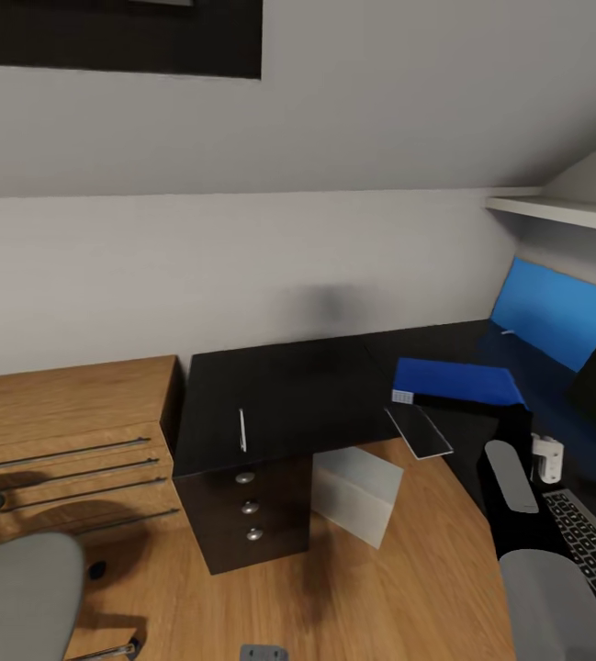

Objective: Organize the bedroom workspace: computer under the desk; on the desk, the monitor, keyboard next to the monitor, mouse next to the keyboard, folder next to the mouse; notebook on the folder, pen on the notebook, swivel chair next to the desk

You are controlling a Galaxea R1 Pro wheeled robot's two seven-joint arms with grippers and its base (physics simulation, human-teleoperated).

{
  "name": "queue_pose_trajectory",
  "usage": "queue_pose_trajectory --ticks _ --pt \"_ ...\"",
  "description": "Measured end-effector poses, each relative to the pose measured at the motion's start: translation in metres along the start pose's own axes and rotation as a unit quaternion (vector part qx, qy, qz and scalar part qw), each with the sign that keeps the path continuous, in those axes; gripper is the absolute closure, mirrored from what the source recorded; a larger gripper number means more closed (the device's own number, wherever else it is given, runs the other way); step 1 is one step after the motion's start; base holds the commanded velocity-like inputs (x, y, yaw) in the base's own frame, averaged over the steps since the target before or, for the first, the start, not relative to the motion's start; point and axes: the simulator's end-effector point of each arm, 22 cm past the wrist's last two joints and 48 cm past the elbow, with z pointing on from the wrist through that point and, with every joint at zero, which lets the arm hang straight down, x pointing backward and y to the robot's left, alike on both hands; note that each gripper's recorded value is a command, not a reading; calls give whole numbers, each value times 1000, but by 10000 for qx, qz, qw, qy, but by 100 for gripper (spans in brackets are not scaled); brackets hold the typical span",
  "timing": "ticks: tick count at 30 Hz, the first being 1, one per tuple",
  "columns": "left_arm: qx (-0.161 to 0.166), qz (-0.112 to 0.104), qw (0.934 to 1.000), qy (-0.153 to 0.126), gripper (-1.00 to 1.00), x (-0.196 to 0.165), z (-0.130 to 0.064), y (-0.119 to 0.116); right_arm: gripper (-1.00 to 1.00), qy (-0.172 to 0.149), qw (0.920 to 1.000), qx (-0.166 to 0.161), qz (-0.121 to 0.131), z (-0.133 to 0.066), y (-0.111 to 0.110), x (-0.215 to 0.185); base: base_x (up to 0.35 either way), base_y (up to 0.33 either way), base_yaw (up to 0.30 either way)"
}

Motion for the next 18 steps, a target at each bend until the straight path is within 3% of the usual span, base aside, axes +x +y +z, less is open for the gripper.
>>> queue_pose_trajectory --ticks 13,18 --pt "1 -9 10000 0 -100 0 0 0 100 52 10000 26 37 -3 -2 7 1 0 -164" --pt "-2 -18 10000 -5 -100 0 0 0 100 57 10000 25 41 -4 -2 7 194 0 -21"
